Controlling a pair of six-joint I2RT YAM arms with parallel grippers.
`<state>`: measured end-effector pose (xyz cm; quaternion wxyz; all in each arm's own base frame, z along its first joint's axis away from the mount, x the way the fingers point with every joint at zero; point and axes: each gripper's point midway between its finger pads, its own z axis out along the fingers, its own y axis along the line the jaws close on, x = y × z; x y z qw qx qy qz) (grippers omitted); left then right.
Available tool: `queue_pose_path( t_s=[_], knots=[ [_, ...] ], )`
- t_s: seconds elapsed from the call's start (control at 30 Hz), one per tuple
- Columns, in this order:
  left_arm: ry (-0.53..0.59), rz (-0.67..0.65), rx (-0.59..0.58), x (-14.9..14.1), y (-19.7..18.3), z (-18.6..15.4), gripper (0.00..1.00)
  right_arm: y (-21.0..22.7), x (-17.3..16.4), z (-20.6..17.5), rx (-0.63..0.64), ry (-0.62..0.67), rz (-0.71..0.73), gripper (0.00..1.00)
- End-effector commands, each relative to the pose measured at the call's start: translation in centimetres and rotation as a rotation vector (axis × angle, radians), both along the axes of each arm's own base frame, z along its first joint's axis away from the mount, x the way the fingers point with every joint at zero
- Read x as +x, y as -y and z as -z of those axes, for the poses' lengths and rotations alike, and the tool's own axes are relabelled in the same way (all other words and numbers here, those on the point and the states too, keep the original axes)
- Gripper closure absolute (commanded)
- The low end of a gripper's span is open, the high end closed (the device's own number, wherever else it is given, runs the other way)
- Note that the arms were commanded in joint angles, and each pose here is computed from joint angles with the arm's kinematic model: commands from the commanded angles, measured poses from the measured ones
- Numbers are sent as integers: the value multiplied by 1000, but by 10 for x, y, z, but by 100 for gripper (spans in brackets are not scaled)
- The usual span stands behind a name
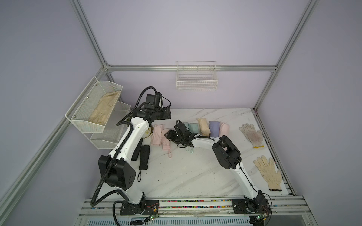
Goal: Take umbrellas out of sleeves
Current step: Move the umbrella to the center of the board, then adjust the umbrella at the center of the board.
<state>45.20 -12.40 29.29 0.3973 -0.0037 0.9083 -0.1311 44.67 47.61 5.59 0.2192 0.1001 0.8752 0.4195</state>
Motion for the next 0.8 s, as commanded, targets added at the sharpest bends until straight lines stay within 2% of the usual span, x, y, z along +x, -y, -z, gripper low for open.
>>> queue_pose_path(
  t_s=[0.0,0.23,0.43,0.57,0.77],
  knots=[
    [30,-3,-23,-6,-2,-10,33,0,-4,-14,-4,13,-7,29],
    [26,2,-31,-5,0,-9,33,36,-8,-70,-60,135,4,29],
    [2,21,-59,-3,6,-1,33,84,-20,-103,-238,242,-6,29],
    [-18,50,-91,-2,15,5,33,98,-26,-85,-364,219,-38,29],
    [-35,99,-131,-3,26,10,33,113,-6,-45,-589,211,-27,29]
  ],
)
